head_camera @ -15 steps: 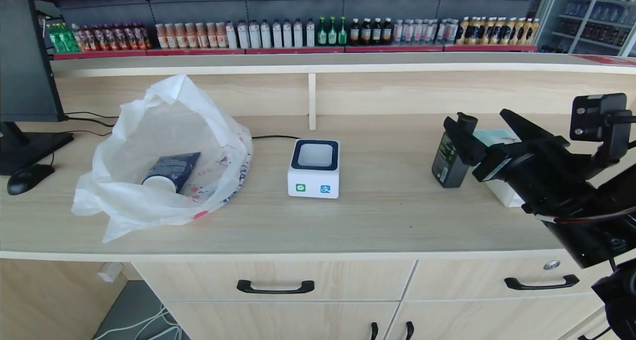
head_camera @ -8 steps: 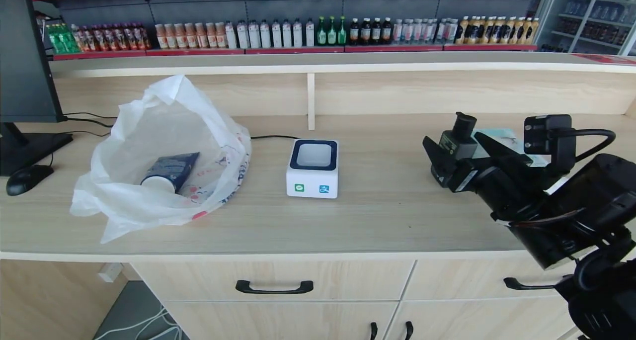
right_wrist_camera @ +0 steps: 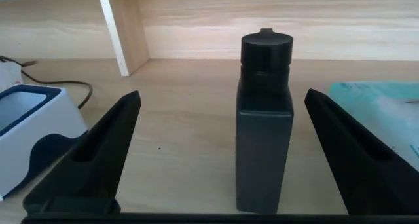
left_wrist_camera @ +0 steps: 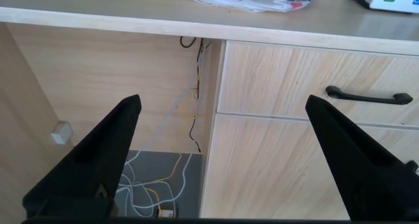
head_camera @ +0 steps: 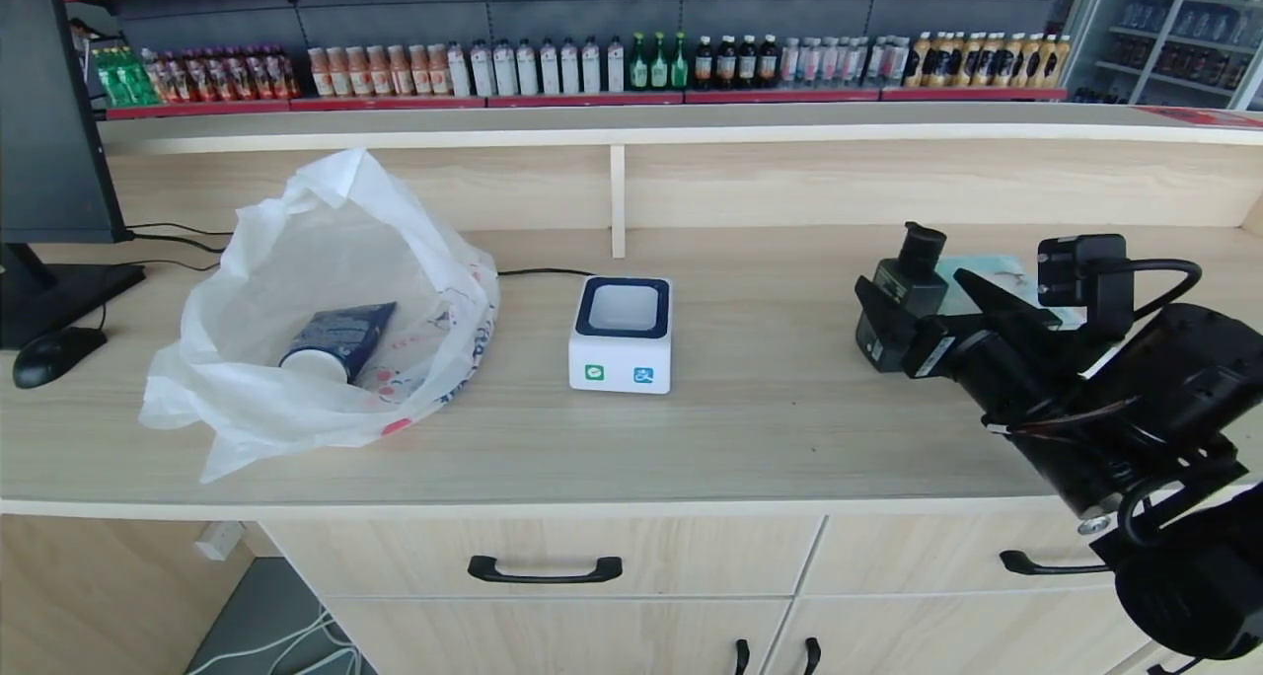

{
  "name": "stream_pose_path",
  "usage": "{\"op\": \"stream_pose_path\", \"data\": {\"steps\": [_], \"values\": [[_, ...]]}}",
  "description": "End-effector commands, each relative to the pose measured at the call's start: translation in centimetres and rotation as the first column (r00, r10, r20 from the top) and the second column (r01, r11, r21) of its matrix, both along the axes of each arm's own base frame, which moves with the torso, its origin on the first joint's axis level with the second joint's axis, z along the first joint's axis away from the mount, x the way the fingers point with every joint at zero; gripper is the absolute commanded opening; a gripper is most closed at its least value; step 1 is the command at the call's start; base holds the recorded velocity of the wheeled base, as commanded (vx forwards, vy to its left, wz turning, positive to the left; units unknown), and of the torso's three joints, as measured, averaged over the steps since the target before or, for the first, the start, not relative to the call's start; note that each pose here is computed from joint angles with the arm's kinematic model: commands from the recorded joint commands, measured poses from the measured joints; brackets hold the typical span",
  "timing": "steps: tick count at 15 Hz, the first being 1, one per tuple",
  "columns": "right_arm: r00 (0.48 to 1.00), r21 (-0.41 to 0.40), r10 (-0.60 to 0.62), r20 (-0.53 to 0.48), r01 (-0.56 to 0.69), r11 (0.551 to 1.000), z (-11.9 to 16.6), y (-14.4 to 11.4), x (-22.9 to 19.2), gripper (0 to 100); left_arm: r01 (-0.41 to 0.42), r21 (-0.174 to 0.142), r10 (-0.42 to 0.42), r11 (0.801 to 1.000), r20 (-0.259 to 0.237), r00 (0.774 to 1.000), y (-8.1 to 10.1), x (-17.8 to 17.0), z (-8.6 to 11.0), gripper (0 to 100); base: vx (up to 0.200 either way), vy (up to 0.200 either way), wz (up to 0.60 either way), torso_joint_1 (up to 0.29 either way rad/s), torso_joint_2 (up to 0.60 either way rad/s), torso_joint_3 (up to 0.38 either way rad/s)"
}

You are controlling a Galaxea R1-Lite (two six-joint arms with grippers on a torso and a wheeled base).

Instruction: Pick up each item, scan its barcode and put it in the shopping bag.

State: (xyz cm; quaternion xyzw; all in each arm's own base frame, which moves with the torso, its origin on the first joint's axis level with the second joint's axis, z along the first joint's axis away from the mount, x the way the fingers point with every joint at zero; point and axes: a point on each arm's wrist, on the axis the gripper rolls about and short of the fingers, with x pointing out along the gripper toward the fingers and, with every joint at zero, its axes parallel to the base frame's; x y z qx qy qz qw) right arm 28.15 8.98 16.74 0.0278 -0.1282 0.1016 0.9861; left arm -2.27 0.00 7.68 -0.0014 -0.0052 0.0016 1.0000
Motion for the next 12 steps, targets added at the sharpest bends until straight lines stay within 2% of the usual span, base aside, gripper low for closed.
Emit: {"op": "stream_pose_path", "data": {"steps": [1, 4, 7, 8, 12], "values": [[1.000, -0.009, -0.005, -0.013, 0.005, 1.000, -0.4, -0.5, 0.4, 100, 0.000, 0.000, 0.000, 1.000, 0.002, 1.000, 0.0, 0.0, 0.0, 100, 0.000, 0.000, 0.00, 0.000, 0.00, 0.000], [0.997, -0.062, 0.076, -0.025, -0.077, 0.995, -1.0, -0.8, 0.4, 100, -0.001, 0.000, 0.001, 1.000, 0.002, 1.000, 0.0, 0.0, 0.0, 100, 0.000, 0.000, 0.00, 0.000, 0.00, 0.000], [0.998, -0.076, 0.052, -0.044, -0.055, 0.996, -1.6, -1.5, 0.8, 100, -0.001, 0.001, 0.001, 1.000, 0.002, 1.000, 0.0, 0.0, 0.0, 100, 0.000, 0.000, 0.00, 0.000, 0.00, 0.000], [0.999, -0.072, 0.019, -0.047, -0.022, 0.997, -1.7, -2.5, 1.1, 100, 0.000, 0.003, 0.000, 1.000, 0.003, 1.000, 0.0, 0.0, 0.0, 100, 0.000, 0.000, 0.00, 0.000, 0.00, 0.000], [0.997, -0.081, 0.027, -0.070, -0.033, 0.996, -2.6, -2.2, 1.7, 100, 0.000, 0.003, 0.000, 1.000, 0.006, 1.000, 0.0, 0.0, 0.1, 100, 0.000, 0.000, 0.00, 0.000, 0.00, 0.000]]}}
